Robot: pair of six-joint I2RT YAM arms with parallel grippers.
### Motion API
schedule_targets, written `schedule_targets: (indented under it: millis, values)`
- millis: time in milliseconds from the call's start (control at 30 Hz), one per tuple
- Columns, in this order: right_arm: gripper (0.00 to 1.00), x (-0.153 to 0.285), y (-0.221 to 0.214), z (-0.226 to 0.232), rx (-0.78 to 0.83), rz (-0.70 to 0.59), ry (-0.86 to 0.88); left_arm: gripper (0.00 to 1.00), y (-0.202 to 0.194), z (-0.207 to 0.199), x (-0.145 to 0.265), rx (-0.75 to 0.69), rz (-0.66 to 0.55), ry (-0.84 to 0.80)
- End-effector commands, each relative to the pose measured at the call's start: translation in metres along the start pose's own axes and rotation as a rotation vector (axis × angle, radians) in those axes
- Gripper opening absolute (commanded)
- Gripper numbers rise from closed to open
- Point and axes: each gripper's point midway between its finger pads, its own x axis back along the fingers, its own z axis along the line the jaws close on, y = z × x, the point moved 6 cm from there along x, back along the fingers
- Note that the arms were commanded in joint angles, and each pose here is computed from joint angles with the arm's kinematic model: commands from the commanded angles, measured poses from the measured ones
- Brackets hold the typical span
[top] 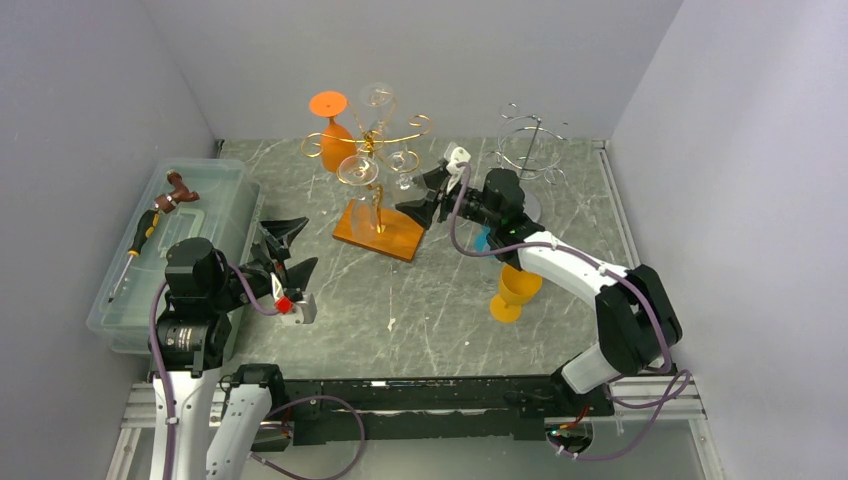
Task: Place the wine glass upside down on the wine glass rack
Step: Turn the wine glass upside down at the wine rack.
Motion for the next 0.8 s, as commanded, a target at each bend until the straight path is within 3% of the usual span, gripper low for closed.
schedule_targets:
  millis: [0, 400, 633, 767]
  values:
    - [0.25, 0.008, 0.043, 0.001, 0.092, -0.166, -0.021, 0.85, 0.003, 0.004, 0.000, -0.034, -0.014, 0.005]
    - [0.25, 0.014, 0.038, 0.001, 0.022, -0.205, -0.061, 0.85, 0.002, 0.003, 0.000, -0.034, -0.008, 0.008]
    - [0.40, 0.012, 0.020, -0.004, -0.030, -0.177, -0.100, 0.85, 0.002, 0.003, 0.001, -0.035, -0.007, 0.008]
    - [0.54, 0.009, 0.011, -0.006, -0.058, -0.165, -0.110, 0.85, 0.002, 0.002, 0.001, -0.036, -0.006, 0.008]
